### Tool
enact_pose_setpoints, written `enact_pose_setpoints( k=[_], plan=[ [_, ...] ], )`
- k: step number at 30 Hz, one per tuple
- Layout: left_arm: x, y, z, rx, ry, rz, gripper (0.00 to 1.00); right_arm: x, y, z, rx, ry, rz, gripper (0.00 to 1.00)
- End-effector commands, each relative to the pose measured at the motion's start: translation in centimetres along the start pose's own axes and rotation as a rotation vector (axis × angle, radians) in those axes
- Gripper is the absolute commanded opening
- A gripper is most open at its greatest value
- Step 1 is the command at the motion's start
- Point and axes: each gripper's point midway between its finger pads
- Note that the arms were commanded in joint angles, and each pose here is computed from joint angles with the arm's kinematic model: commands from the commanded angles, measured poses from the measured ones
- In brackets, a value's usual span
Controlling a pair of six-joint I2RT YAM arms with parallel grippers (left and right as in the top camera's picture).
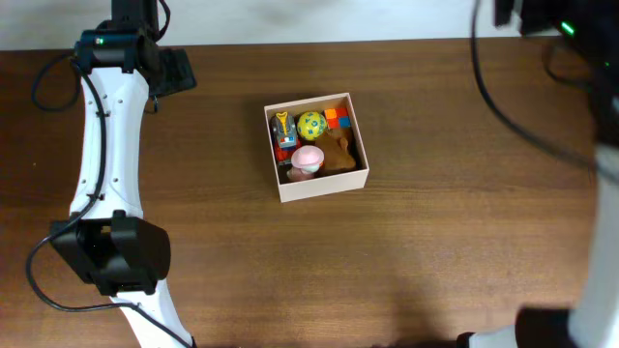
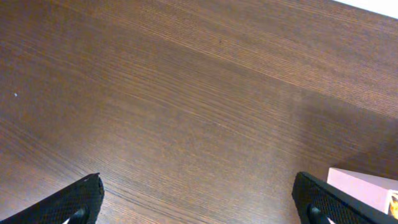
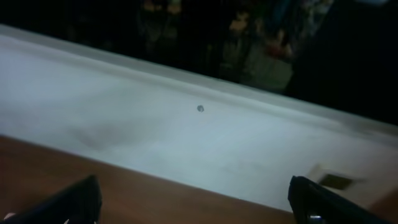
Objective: Pack container
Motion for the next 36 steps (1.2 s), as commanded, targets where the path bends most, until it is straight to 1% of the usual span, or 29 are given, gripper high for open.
enact_pose_setpoints(
  k=[1,4,7,11,14,19,27,33,36],
  plan=[
    [0.5,1.1,0.5,-0.028,0.020,0.009,0.99,0.2,3.2,-0.1,0.014,0.075,-0.019,0.99],
    [0.5,1.1,0.5,-0.028,0.020,0.009,0.99,1.0,7.6,-0.1,0.007,0.077,-0.020,0.99],
    [0.5,1.1,0.5,-0.028,0.021,0.010,0.99,1.6,11.0,-0.8,-0.002,0.096,-0.029,0.99],
    [0.5,1.1,0.5,-0.028,0.020,0.009,0.99,2.4,13.8,-3.1,-0.018,0.183,-0.034,0.99],
    [0.5,1.1,0.5,-0.028,0.020,0.009,0.99,3.0,15.2,-5.6,-0.054,0.229,-0.050,0.99],
    [0.5,1.1,0.5,-0.028,0.020,0.009,0.99,4.1,15.4,-11.6,-0.084,0.229,-0.052,0.99],
    [0.5,1.1,0.5,-0.028,0.021,0.009,0.99,5.4,13.5,-21.9,-0.147,0.095,-0.057,0.99],
    [0.5,1.1,0.5,-0.028,0.021,0.009,0.99,5.9,11.9,-26.5,-0.204,0.054,-0.064,0.99],
    [0.5,1.1,0.5,-0.028,0.021,0.009,0.99,5.8,11.4,-28.2,-0.220,0.017,-0.074,0.99]
  ],
)
Point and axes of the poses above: each gripper's point midway between its finger pads, its own y axis back along the fingers, its own x axis along the line the jaws close on, z = x × y, and after that the axes turned 6 degrees about -y, right-handed
